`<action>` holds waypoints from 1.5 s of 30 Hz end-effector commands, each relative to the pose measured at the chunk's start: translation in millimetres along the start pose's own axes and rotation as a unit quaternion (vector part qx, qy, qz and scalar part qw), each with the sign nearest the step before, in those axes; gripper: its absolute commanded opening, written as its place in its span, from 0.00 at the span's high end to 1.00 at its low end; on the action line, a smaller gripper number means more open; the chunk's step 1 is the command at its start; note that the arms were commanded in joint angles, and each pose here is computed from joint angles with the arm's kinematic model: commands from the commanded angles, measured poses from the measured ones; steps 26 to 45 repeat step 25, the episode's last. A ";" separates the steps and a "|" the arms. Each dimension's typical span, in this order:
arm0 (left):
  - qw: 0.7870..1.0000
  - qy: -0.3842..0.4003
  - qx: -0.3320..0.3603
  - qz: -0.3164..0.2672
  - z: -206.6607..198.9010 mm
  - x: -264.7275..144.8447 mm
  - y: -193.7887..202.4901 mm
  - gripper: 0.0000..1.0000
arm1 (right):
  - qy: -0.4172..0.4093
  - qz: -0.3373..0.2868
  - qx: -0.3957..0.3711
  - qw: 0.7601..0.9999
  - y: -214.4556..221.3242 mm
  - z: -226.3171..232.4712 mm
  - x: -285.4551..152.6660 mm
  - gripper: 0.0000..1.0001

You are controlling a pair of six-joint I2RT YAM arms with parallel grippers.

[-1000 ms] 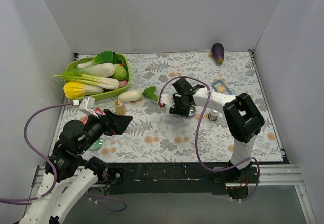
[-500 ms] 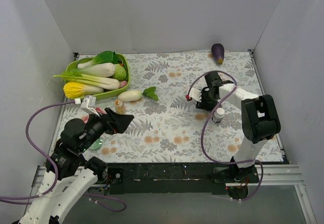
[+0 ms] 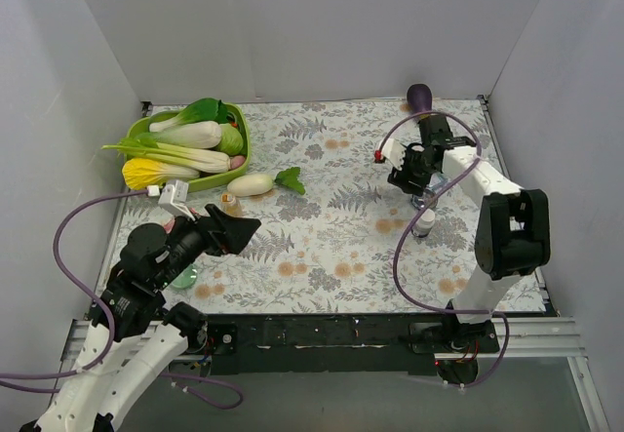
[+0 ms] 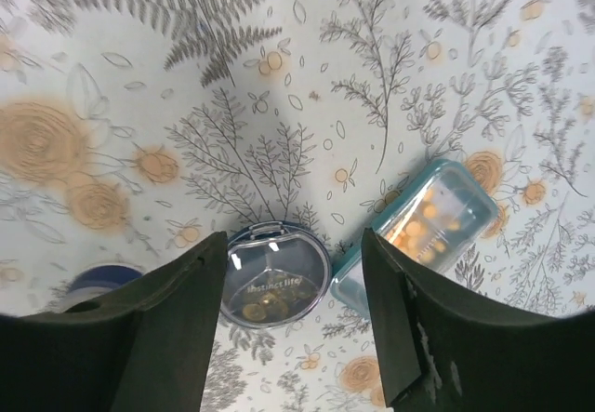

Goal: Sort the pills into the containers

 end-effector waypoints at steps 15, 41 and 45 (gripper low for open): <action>0.994 -0.050 0.094 0.010 -0.6 15.8 -39.2 0.02 | 0.313 -0.360 0.412 0.777 -64.1 16.8 -249.7 0.02; 0.993 -0.059 0.102 0.005 -2.9 13.0 -49.0 0.02 | 0.323 -0.400 0.408 0.755 -59.7 29.5 -280.8 0.02; 0.993 -0.059 0.102 0.005 -2.9 13.0 -49.0 0.02 | 0.323 -0.400 0.408 0.755 -59.7 29.5 -280.8 0.02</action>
Point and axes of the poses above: each gripper's point midway between its finger pads, its own x axis out along the fingers, its own z axis along the line the jaws close on, y = z × x, the point moved 5 cm from there along -x, back along the fingers, and after that the axes turned 9 degrees about x, right-handed, at the moved point
